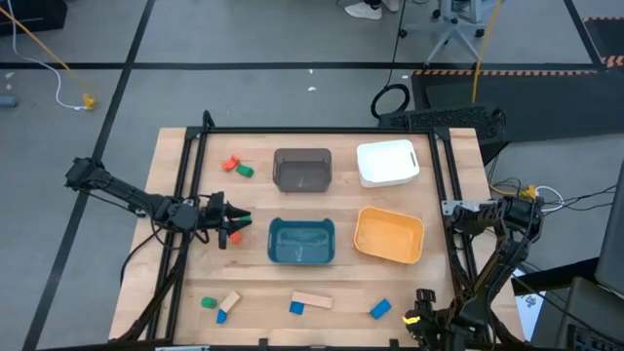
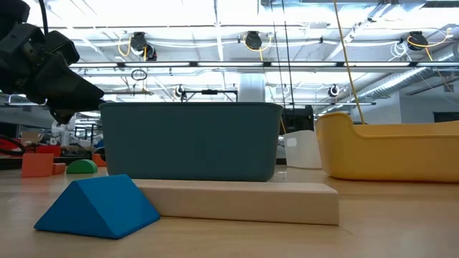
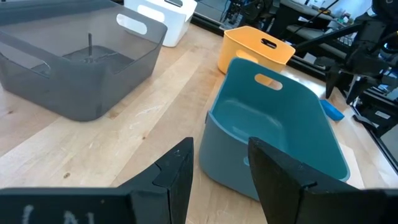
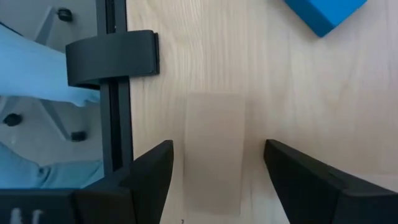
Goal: Sort & place blocks by color
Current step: Put the right brown block into the white bin
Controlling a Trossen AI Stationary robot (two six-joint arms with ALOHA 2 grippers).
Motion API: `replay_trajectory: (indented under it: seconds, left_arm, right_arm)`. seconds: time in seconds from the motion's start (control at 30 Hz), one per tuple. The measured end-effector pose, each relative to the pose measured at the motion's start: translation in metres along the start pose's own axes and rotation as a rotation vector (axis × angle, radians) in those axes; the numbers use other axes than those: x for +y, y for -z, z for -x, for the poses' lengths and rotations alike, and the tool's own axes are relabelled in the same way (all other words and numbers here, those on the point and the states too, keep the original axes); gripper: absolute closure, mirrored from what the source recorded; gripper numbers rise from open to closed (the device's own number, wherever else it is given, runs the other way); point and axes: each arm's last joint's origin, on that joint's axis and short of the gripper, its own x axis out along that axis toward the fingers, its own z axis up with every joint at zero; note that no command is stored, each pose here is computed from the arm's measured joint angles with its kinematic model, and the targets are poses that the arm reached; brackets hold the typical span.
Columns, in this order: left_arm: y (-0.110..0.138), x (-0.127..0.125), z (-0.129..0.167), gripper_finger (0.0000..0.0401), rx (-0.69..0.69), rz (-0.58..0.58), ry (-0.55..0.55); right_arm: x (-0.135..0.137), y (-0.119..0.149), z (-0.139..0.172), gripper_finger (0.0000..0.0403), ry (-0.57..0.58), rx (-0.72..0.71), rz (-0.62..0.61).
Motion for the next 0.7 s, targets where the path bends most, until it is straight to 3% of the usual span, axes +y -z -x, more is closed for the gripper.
replay_trajectory:
  seconds: [0.2,0.47,0.7]
  left_arm:
    - [0.0,0.0,0.0,0.0247,0.0,0.0,0.0]
    - [0.0001,0.0,0.0,0.0247,0.0,0.0,0.0]
    - [-0.0001,0.0,0.0,0.0247,0.0,0.0,0.0]
  right_arm:
    - [-0.0017,-0.0007,-0.0008,0.0188,0.02,-0.023,-0.005]
    - [-0.0058,-0.0033,-0.0017,0.0287,0.055,-0.032,-0.049]
    - [-0.0028,-0.0047,-0.0005,0.0292,0.013,-0.046,-0.058]
